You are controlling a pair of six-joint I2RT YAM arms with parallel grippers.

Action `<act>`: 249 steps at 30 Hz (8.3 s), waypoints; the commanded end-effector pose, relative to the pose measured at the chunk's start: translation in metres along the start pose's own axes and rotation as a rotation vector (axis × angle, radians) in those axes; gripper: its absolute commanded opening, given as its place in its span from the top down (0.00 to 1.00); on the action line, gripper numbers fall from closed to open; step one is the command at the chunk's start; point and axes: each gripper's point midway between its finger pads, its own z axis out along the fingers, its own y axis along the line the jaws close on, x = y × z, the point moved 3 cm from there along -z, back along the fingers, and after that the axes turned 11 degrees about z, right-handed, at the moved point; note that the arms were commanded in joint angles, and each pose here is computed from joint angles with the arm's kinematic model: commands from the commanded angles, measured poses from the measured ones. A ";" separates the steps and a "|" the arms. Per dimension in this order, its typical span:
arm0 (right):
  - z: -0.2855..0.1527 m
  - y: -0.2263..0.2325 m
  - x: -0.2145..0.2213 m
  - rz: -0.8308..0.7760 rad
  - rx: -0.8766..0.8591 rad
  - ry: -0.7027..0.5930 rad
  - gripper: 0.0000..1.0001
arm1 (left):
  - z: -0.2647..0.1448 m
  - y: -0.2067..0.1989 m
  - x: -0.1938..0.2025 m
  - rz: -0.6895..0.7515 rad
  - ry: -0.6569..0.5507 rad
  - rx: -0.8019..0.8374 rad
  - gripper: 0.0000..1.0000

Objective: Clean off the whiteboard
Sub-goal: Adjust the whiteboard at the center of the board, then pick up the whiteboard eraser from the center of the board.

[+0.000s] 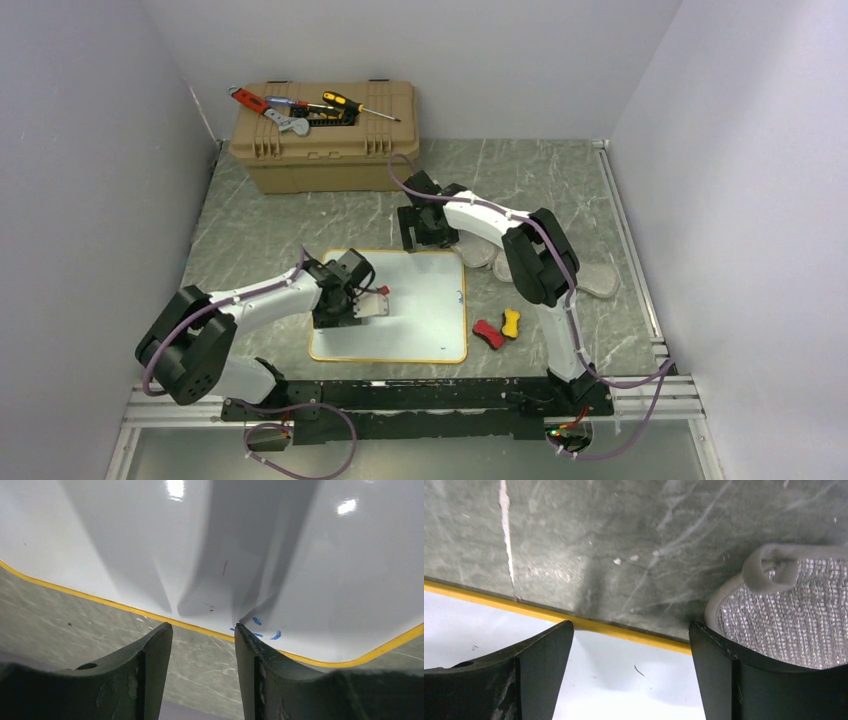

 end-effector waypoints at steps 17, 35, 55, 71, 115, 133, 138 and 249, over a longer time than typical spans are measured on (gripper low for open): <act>0.015 -0.001 -0.001 0.018 0.063 0.059 0.08 | -0.018 -0.065 -0.085 0.222 -0.170 0.210 0.45; 0.023 -0.011 -0.003 0.002 0.092 0.080 0.07 | -0.053 -0.094 -0.111 0.271 -0.295 0.352 0.40; 0.018 -0.019 0.026 0.021 0.067 0.154 0.10 | 0.026 -0.057 -0.061 0.300 -0.006 0.017 0.41; -0.003 -0.027 0.107 0.129 0.006 0.244 0.13 | 0.044 0.016 -0.004 -0.019 -0.041 -0.046 0.43; -0.115 -0.099 -0.036 0.292 0.222 -0.244 0.13 | 0.063 0.116 0.104 -0.693 -0.221 -0.003 0.52; -0.104 -0.132 0.032 0.307 0.239 -0.049 0.37 | 0.035 0.167 0.063 -0.642 -0.365 0.004 0.52; -0.086 -0.133 0.040 0.296 0.244 -0.004 0.38 | 0.000 0.186 0.068 -0.631 -0.371 -0.094 0.47; -0.323 0.129 0.028 0.433 -0.893 -0.143 0.35 | -0.207 0.107 -0.035 -0.489 -0.966 -0.354 1.00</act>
